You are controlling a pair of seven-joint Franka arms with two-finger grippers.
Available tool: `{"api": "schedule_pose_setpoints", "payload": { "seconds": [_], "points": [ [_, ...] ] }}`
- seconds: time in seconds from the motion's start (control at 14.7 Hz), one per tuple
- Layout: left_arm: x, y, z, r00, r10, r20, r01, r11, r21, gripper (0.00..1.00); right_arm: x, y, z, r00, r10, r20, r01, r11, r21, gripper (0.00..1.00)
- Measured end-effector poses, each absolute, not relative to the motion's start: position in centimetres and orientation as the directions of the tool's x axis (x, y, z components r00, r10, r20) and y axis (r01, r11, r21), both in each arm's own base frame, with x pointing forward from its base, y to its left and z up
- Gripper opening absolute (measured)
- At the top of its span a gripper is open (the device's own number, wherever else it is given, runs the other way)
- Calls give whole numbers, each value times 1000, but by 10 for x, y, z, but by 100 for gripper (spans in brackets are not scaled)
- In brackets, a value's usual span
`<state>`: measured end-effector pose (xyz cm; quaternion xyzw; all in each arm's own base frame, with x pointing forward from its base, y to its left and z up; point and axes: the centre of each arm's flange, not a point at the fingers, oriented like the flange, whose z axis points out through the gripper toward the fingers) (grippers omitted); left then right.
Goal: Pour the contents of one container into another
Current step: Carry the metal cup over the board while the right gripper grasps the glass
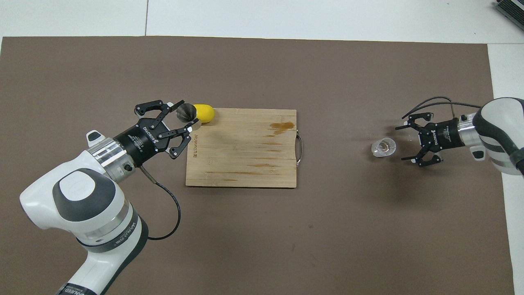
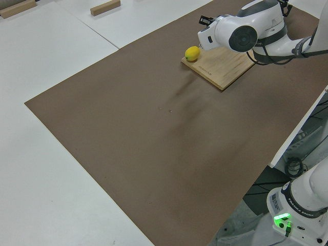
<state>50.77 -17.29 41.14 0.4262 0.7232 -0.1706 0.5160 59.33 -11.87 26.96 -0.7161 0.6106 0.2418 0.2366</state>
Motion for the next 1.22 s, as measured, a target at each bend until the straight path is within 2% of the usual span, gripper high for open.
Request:
{"api": "schedule_pose_setpoints", "payload": {
  "seconds": [0.68,0.88,1.22],
  "points": [
    [475,-250,403,-181,375,-909,798,596,87,50,588,-109,260,104,-736,-669,-994,-106,-37,100],
    [483,-264,394,-232,346,-909,773,633,43,50,584,-109,256,113,-732,-672,-992,-118,-38,100],
    [501,-316,373,-248,351,-903,789,614,22,50,580,-105,249,121,-711,-693,-992,-118,-52,100]
  ]
}}
